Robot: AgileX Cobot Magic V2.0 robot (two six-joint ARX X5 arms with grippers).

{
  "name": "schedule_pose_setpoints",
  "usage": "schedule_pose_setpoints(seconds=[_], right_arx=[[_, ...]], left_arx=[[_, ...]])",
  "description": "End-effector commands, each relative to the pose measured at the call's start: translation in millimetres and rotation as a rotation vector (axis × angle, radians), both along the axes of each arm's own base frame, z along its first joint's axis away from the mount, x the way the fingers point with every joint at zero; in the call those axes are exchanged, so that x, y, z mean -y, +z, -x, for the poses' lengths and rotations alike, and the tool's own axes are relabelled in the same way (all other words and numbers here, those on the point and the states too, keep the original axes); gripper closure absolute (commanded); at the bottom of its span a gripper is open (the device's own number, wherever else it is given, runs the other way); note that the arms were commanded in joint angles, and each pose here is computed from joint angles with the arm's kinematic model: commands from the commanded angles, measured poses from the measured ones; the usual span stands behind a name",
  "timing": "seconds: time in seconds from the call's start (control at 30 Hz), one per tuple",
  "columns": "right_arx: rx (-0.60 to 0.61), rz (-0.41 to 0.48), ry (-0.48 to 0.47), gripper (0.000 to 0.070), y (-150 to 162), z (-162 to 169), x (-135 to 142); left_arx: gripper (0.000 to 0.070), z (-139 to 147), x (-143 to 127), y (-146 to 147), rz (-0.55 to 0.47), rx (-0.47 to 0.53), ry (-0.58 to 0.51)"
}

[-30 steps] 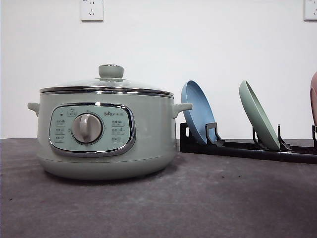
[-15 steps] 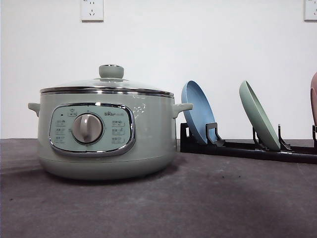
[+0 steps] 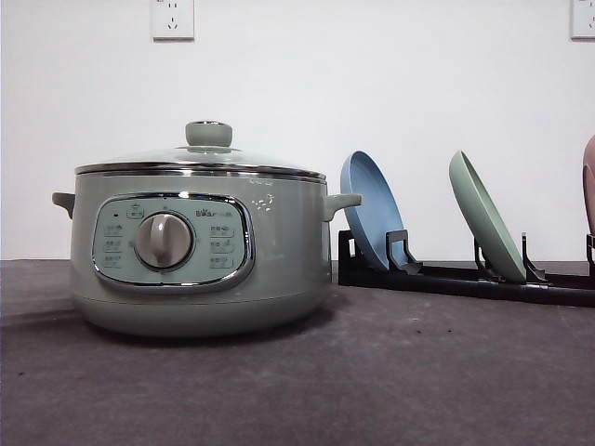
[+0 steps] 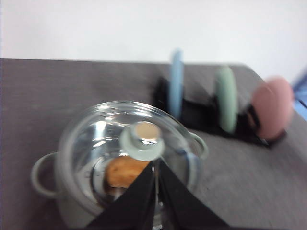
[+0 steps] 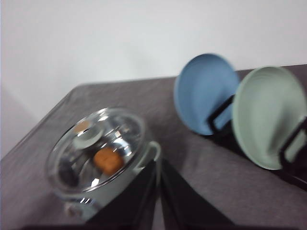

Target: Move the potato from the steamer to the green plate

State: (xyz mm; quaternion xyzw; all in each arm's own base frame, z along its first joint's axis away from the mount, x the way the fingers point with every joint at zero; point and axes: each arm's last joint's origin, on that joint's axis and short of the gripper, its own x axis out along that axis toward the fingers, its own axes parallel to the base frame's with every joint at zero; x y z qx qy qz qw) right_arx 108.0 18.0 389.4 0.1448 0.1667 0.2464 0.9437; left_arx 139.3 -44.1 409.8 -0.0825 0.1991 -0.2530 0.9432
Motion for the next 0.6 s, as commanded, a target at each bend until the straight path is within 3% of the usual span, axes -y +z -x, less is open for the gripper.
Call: schedule_pose_setpoints(seconds=[0.0,0.23,0.4,0.57], right_arx=[[0.027,0.067,0.060,0.0696,10.6,-2.3,-2.4],[0.024,0.171,0.212,0.0696,30.9,-12.2,-15.7],[0.058,0.193,0.254,0.0696,33.7,-10.9,-20.1],[0.002,0.183,0.255,0.0695,29.6,-9.2,-19.9]], left_arx=[[0.0699,-0.5,3.6,10.1,-0.064,0.041,-0.080],[0.0699,-2.4,15.6,11.1,-0.137,0.007,-0.284],[0.0699,0.0,17.7,9.0,-0.147,-0.013,-0.307],[0.0693,0.7,17.5,7.5,-0.148,-0.033,-0.307]])
